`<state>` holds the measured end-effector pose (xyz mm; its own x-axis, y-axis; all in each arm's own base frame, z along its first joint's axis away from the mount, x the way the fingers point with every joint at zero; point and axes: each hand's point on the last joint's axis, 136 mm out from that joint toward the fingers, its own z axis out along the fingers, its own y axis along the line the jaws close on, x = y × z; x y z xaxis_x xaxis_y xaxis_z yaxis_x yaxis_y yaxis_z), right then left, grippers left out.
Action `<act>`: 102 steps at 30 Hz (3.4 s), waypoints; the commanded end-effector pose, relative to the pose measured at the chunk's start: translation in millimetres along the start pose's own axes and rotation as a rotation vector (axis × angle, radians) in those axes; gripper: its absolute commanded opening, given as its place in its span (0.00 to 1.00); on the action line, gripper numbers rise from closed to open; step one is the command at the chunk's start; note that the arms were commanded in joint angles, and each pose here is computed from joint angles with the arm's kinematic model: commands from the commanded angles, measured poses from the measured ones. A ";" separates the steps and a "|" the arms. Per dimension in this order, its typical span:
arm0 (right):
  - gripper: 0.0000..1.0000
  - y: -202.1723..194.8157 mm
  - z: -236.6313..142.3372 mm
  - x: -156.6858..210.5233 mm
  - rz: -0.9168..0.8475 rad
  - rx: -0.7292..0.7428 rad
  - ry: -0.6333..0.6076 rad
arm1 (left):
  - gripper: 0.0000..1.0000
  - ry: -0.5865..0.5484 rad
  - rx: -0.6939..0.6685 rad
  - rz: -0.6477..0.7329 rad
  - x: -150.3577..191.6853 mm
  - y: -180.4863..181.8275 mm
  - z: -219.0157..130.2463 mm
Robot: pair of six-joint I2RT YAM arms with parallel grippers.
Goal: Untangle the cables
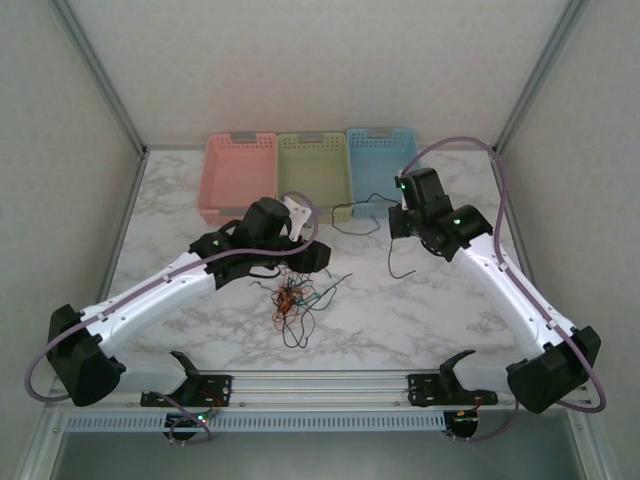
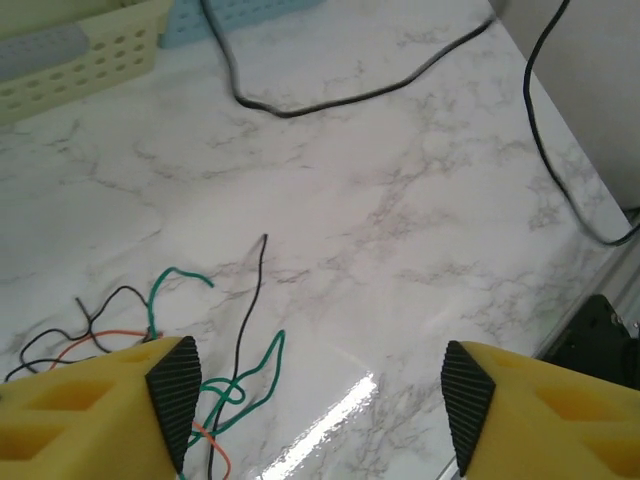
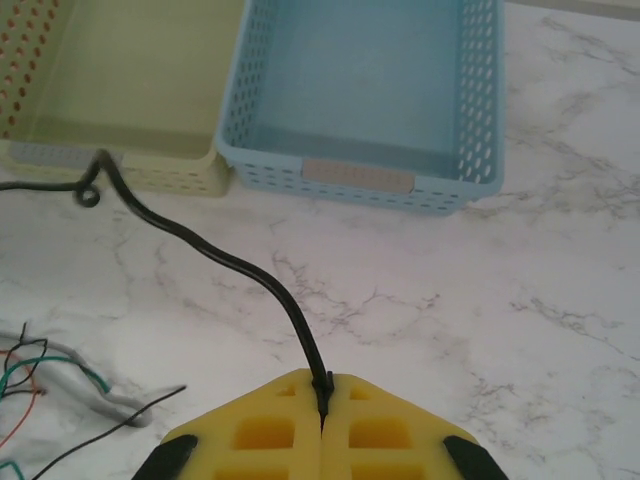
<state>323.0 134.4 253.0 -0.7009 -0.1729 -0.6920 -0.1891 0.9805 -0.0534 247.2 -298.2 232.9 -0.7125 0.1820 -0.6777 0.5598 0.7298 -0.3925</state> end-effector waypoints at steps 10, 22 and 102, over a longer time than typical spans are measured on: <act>0.00 -65.8 60.9 -58.9 0.387 0.239 -0.076 | 0.76 -0.153 -0.202 -0.121 8.2 58.8 -50.9; 0.00 -107.6 174.9 -112.9 0.580 0.415 -0.070 | 0.85 -0.243 -0.239 -0.182 32.8 73.6 -95.4; 0.51 170.8 70.9 163.4 0.202 -0.478 0.412 | 0.87 0.068 -0.207 -0.482 155.7 113.3 12.8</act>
<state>219.8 283.7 79.4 -0.9678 -0.0192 -0.2510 -0.1477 0.8510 0.5040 205.5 -198.3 79.0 -0.8945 -0.1586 -0.4179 0.0878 0.8543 -0.5123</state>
